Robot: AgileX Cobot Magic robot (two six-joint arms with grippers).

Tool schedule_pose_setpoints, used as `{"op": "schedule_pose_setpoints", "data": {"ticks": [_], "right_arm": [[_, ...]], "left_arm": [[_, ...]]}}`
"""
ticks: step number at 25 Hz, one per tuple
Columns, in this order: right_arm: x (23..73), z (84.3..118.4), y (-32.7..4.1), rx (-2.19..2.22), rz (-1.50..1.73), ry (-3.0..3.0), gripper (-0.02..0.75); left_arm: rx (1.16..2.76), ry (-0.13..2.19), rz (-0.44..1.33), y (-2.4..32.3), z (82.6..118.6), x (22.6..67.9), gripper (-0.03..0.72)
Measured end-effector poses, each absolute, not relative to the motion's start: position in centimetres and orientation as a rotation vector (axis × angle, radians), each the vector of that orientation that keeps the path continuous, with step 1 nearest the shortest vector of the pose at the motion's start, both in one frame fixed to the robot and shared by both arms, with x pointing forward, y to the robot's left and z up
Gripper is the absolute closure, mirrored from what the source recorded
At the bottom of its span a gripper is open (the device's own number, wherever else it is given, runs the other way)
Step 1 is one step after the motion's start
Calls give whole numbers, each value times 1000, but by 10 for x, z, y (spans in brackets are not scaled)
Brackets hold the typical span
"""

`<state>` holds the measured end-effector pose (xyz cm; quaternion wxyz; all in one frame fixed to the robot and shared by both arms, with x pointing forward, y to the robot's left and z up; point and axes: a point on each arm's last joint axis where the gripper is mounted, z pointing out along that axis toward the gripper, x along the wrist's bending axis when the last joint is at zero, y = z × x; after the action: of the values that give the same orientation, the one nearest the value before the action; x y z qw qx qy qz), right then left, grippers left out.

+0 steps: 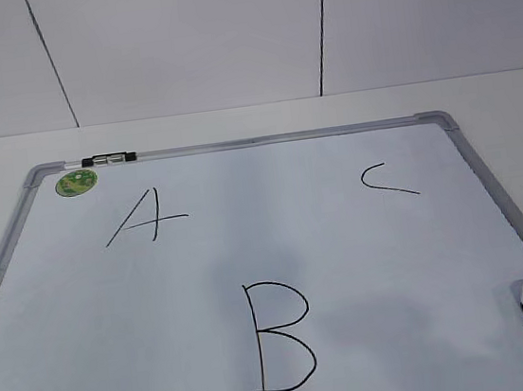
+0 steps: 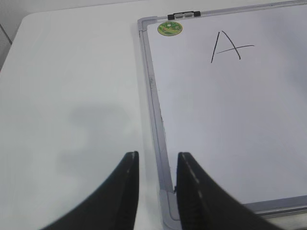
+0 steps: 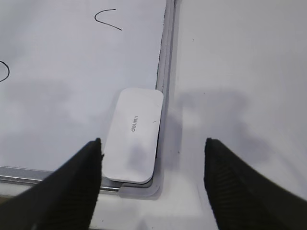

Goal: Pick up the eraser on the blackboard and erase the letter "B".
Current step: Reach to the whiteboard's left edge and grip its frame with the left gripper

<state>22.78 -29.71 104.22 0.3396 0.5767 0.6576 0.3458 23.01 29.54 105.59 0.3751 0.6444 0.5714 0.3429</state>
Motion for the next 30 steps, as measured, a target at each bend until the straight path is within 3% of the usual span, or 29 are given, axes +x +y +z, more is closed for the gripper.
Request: {"op": "schedule_pose_setpoints", "data": {"ticks": [30], "right_arm": [[229, 1042, -297, 1547, 921, 1690, 203]], "left_arm": [[1646, 1458, 864, 294, 1056, 230, 477]]}}
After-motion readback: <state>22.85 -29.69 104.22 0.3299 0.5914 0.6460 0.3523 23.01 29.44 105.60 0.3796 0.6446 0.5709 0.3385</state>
